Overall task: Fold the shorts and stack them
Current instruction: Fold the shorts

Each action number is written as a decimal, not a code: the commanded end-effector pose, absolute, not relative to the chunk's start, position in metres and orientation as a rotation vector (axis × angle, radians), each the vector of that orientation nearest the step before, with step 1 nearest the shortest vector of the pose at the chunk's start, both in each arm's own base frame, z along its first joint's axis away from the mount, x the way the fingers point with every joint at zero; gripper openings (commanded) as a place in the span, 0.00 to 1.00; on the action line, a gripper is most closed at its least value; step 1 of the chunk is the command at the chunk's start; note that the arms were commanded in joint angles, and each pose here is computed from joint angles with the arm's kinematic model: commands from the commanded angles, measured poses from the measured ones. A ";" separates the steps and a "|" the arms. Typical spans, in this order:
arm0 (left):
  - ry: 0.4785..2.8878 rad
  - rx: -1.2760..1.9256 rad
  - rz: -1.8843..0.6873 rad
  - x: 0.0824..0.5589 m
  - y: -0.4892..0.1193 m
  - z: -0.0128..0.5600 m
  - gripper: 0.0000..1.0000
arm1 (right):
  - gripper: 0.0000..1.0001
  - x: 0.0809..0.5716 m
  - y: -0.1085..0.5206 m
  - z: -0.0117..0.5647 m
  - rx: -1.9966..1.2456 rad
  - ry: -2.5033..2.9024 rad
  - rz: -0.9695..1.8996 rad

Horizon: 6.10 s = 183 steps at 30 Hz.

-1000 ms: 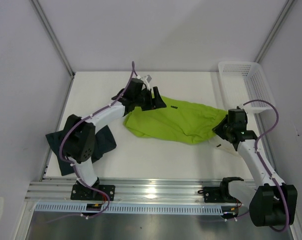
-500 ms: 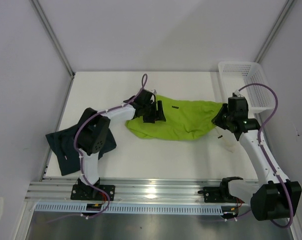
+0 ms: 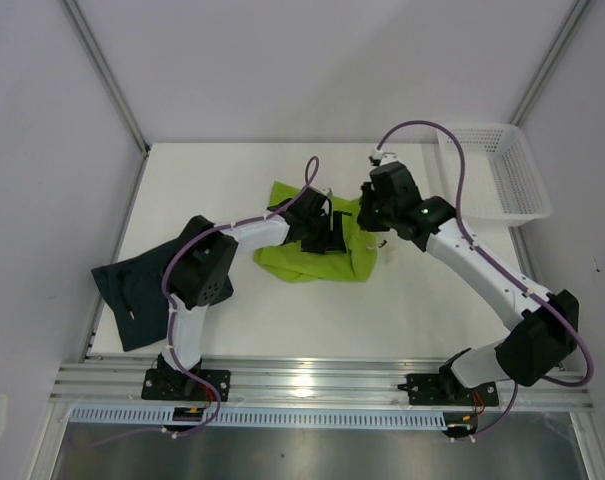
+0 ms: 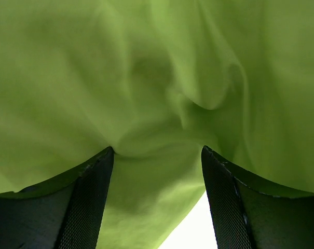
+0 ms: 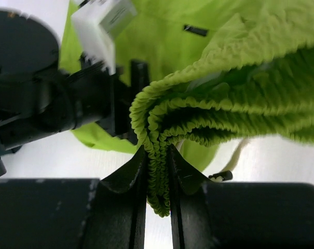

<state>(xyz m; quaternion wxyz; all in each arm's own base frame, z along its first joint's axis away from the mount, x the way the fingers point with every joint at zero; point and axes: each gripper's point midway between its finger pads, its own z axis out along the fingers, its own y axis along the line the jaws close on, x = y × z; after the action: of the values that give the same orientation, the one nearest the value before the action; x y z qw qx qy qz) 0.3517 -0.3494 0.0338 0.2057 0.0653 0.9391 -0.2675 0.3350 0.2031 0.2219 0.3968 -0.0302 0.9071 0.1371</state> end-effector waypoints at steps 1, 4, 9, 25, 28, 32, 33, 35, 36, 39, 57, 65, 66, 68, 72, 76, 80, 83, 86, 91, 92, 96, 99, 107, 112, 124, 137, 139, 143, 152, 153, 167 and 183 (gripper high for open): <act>2.652 0.172 -0.726 0.348 -0.351 0.019 0.72 | 0.00 0.341 0.235 0.228 -0.160 2.256 0.367; 2.648 0.163 -0.748 0.345 -0.349 0.022 0.72 | 0.00 0.342 0.247 0.224 -0.188 2.252 0.378; 2.597 0.138 -0.823 0.351 -0.340 0.058 0.72 | 0.01 0.340 0.249 0.218 -0.228 2.248 0.387; 2.380 -0.284 -0.782 0.390 -0.211 0.131 0.74 | 0.02 0.341 0.264 0.215 -0.330 2.241 0.464; 2.399 -0.379 -0.698 0.389 -0.183 0.105 0.74 | 0.01 0.346 0.270 0.213 -0.354 2.250 0.448; 2.382 -0.442 -0.635 0.383 -0.157 0.087 0.74 | 0.01 0.348 0.270 0.209 -0.373 2.267 0.429; 2.383 -0.450 -0.608 0.382 -0.151 0.085 0.74 | 0.01 0.347 0.270 0.206 -0.378 2.274 0.428; 2.376 -0.459 -0.527 0.387 -0.137 0.085 0.74 | 0.01 0.346 0.269 0.205 -0.383 2.278 0.419; 2.369 -0.464 -0.503 0.391 -0.132 0.086 0.74 | 0.01 0.345 0.268 0.203 -0.388 2.285 0.414; 2.401 -0.468 -0.451 0.396 -0.125 0.076 0.72 | 0.02 0.344 0.263 0.201 -0.401 2.295 0.395; 2.556 -0.403 -0.440 0.375 -0.135 0.009 0.46 | 0.05 0.368 0.352 0.191 -0.695 2.261 0.362; 2.565 -0.393 -0.448 0.372 -0.136 0.005 0.45 | 0.23 0.365 0.426 0.119 -0.933 2.324 0.333; 2.561 -0.395 -0.452 0.371 -0.136 0.006 0.45 | 0.28 0.367 0.428 0.123 -0.916 2.318 0.371; 2.554 -0.395 -0.464 0.370 -0.137 0.006 0.45 | 0.38 0.366 0.435 0.125 -0.894 2.298 0.474; 2.557 -0.395 -0.480 0.369 -0.139 0.006 0.44 | 0.76 0.364 0.429 0.179 -0.798 2.178 0.640; 2.558 -0.392 -0.481 0.369 -0.139 0.007 0.45 | 0.77 0.358 0.411 0.209 -0.725 2.131 0.725; 2.557 -0.387 -0.489 0.371 -0.141 0.008 0.45 | 0.77 0.339 0.401 0.237 -0.718 2.084 0.804; 2.562 -0.383 -0.490 0.370 -0.141 0.007 0.45 | 0.77 0.334 0.383 0.243 -0.639 2.118 0.763; 2.560 -0.380 -0.493 0.370 -0.141 0.008 0.45 | 0.77 0.344 0.347 0.223 -0.455 2.269 0.593; 2.551 -0.373 -0.497 0.370 -0.141 0.010 0.44 | 0.79 0.348 0.307 0.185 -0.099 2.453 0.552; 2.548 -0.372 -0.498 0.371 -0.141 0.011 0.44 | 0.80 0.353 0.298 0.181 -0.023 2.468 0.544; 2.545 -0.370 -0.497 0.370 -0.141 0.012 0.45 | 0.84 0.355 0.289 0.174 0.197 2.515 0.595; 2.535 -0.372 -0.500 0.370 -0.141 0.015 0.44 | 0.85 0.362 0.284 0.170 0.393 2.505 0.638; 2.533 -0.364 -0.508 0.369 -0.143 0.015 0.44 | 0.98 0.370 0.293 0.155 0.682 2.488 0.876; 2.533 -0.357 -0.511 0.369 -0.144 0.015 0.44 | 0.82 0.386 0.292 0.154 0.799 2.434 0.891; 2.538 -0.344 -0.509 0.369 -0.146 0.012 0.44 | 0.36 0.414 0.297 0.147 0.817 2.429 0.834; 2.529 -0.293 -0.504 0.373 -0.149 0.011 0.44 | 0.00 0.439 0.348 0.194 0.366 2.427 0.772; 2.528 -0.258 -0.487 0.375 -0.150 0.011 0.43 | 0.00 0.450 0.360 0.194 0.300 2.423 0.795; 2.529 -0.225 -0.462 0.377 -0.153 0.009 0.41 | 0.00 0.464 0.384 0.178 0.215 2.427 0.880; 2.533 -0.178 -0.449 0.379 -0.159 0.004 0.41 | 0.02 0.491 0.425 0.131 0.177 2.402 1.023; 2.538 -0.178 -0.446 0.377 -0.159 0.003 0.41 | 0.02 0.494 0.427 0.125 0.176 2.397 1.032; 2.557 -0.147 -0.455 0.372 -0.168 -0.001 0.41 | 0.70 0.519 0.463 0.151 0.096 2.110 1.217; 2.413 -0.254 -0.610 0.367 -0.162 0.038 0.47 | 0.75 0.519 0.406 0.245 -0.071 1.841 1.445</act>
<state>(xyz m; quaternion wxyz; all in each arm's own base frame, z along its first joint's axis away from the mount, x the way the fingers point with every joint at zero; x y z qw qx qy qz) 0.3759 -0.1662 0.0246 0.3053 -0.0796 0.9265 -0.2052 0.5214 0.4323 0.1574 0.3221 0.0077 0.7838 0.5309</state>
